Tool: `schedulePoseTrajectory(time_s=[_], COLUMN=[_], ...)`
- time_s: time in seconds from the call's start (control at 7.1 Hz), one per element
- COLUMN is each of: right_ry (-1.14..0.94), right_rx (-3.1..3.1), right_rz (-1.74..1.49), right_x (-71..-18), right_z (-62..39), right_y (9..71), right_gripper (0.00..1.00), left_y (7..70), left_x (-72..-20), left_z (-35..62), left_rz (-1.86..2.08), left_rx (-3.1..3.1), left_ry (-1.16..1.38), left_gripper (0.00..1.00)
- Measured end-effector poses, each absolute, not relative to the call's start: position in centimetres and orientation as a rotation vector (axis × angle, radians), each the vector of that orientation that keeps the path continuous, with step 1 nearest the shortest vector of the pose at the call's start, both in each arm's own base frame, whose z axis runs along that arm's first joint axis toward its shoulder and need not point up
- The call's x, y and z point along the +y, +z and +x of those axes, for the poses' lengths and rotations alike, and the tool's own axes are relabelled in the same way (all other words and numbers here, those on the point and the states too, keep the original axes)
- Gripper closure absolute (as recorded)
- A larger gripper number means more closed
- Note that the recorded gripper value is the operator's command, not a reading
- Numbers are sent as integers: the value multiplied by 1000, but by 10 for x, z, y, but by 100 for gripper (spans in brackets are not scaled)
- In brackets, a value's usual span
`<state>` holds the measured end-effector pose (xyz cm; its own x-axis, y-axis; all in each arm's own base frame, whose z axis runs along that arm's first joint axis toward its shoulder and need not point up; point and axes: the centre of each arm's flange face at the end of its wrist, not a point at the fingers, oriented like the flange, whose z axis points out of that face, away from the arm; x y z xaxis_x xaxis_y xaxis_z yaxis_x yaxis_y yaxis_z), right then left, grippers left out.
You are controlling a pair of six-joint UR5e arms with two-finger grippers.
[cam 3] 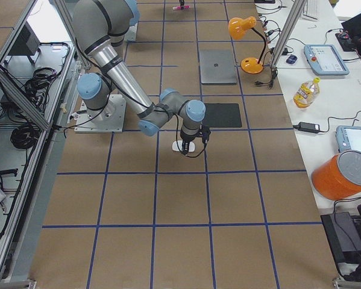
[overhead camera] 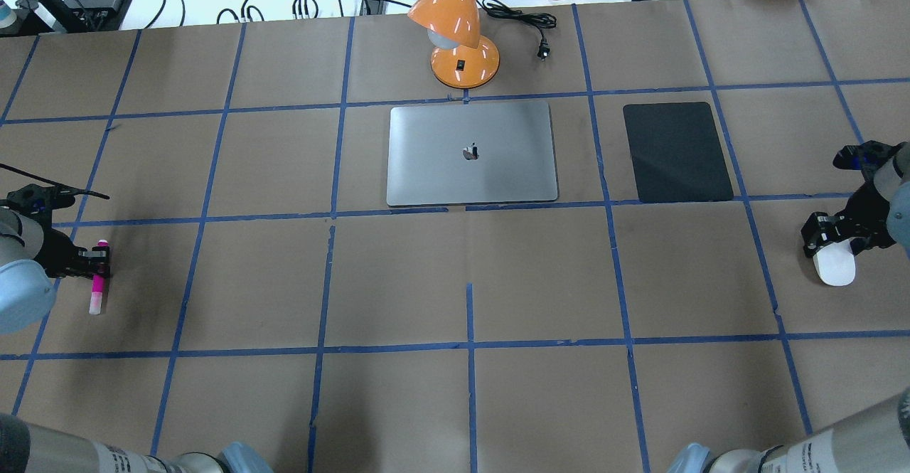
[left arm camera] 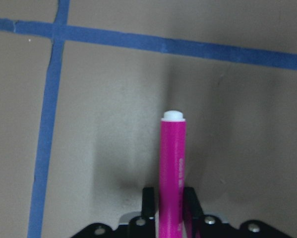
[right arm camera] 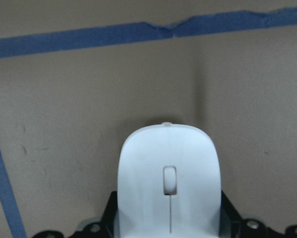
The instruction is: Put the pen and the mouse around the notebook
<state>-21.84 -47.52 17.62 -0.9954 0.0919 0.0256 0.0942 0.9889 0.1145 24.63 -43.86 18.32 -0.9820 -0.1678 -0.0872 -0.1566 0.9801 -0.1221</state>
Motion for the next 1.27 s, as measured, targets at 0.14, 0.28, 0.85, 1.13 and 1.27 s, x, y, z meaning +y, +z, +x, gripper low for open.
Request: schedulePoseTrajectory(time_s=[0.14, 0.28, 0.85, 1.13, 1.27], right_ry=[-161, -144, -30, 6, 4], right_rx=[-3106, -3102, -3120, -3133, -3131], right_rz=[-135, -116, -56, -105, -102], right_x=[-484, -500, -613, -649, -661], right_z=[-214, -200, -81, -33, -19], right_y=[187, 204, 220, 214, 205], right_gripper=[63, 63, 62, 62, 49], left_y=[194, 208, 258, 256, 257], left_x=[-439, -442, -452, -449, -447], left_z=[238, 218, 29, -86, -131], left_rz=[-301, -379, -951, -1298, -1506], left_rx=[3011, 3005, 2949, 2872, 2796], left_ry=[-173, -148, -1, 8, 3], left_gripper=[99, 99, 99, 100, 100])
